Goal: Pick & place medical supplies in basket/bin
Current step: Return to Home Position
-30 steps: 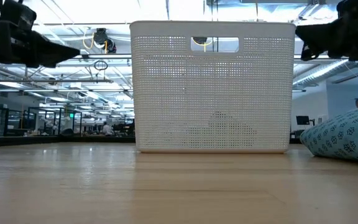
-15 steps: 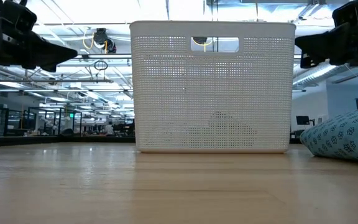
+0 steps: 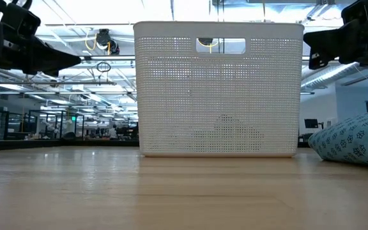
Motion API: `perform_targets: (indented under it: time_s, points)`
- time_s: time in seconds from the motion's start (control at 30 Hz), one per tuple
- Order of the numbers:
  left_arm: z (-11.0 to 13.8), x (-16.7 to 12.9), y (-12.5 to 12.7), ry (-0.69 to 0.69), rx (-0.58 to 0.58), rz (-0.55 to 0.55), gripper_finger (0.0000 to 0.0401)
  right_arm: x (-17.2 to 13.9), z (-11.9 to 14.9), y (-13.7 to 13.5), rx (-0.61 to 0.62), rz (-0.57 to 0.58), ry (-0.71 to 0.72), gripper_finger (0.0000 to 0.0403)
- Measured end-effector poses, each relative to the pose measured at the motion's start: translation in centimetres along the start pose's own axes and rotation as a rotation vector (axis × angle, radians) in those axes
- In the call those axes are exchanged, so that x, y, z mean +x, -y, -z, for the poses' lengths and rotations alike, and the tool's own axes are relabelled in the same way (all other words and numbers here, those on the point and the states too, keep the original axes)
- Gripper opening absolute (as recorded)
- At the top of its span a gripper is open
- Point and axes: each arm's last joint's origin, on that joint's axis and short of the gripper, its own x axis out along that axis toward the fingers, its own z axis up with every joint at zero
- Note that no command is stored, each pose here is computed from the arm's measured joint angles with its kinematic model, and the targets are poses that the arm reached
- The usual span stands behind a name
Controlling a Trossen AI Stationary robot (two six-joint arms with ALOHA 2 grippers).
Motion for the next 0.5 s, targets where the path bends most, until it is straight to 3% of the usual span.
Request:
perform_targets:
  time_s: [0.2, 0.5]
  points:
    - [-0.09, 0.04, -0.01, 0.017, 0.003, -0.003, 0.0037, 0.00, 0.07, 0.06, 0.007, 0.021, -0.007, 0.0000]
    - [-0.16, 0.04, -0.02, 0.026, 0.001, -0.004, 0.0025, 0.00, 0.06, 0.06, 0.034, 0.021, -0.006, 0.0000]
